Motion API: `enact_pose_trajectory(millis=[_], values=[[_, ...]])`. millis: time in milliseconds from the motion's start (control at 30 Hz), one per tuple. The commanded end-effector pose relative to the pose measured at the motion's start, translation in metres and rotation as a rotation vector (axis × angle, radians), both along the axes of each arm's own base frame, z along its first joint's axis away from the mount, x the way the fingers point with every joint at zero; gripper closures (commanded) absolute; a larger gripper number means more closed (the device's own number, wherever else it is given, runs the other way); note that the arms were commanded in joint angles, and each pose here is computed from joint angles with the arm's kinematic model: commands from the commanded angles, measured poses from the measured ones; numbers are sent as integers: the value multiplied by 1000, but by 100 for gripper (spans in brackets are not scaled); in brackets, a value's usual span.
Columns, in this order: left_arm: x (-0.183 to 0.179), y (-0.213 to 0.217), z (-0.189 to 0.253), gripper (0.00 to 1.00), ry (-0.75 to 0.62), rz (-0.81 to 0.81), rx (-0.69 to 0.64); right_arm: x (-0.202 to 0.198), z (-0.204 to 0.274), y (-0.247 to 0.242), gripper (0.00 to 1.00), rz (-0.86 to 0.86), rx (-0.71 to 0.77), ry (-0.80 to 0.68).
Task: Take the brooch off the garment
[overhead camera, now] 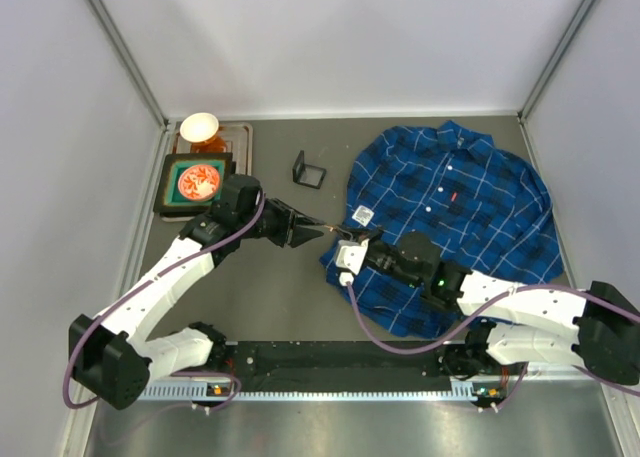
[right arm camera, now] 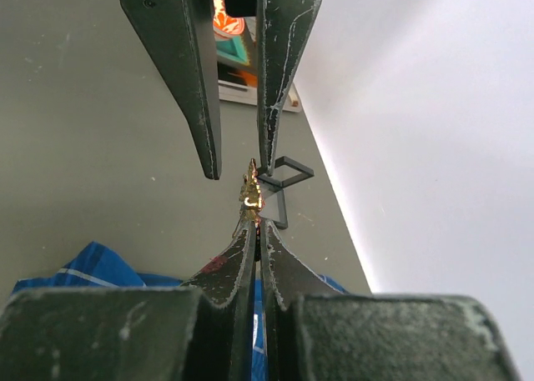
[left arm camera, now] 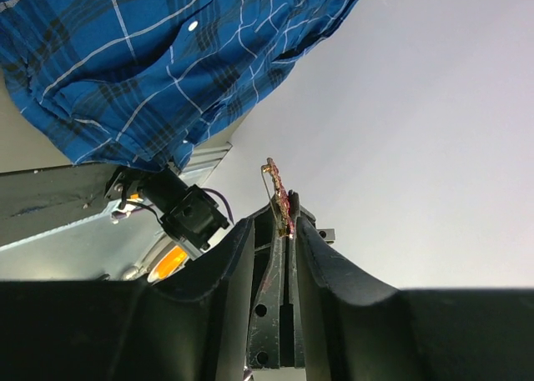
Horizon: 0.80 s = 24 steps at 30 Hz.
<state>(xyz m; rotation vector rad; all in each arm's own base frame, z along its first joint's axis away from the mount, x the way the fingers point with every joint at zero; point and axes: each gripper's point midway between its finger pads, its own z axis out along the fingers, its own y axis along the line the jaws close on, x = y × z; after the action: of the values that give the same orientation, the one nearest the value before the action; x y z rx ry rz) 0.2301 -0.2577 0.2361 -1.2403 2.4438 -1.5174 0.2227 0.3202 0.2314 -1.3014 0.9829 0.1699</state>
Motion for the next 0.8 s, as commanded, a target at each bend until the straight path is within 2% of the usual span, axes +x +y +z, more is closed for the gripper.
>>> enact_pose_trajectory(millis=[0,333,433,500,633,767], values=[[1,5,5,69,-16,28,-5,0,32,8,100,3,67,-65],[3,3,0,74,-4,28,-11,-2,31,16,100,17,51,-69],[5,3,1,81,-14,29,-12,-1,30,17,100,17,49,-70],[6,4,1,82,-13,33,-10,-2,32,17,100,20,58,-75],[7,4,-2,82,-7,34,-6,-4,32,18,100,26,60,-78],[9,4,-7,70,1,38,7,-5,34,18,100,29,70,-83]])
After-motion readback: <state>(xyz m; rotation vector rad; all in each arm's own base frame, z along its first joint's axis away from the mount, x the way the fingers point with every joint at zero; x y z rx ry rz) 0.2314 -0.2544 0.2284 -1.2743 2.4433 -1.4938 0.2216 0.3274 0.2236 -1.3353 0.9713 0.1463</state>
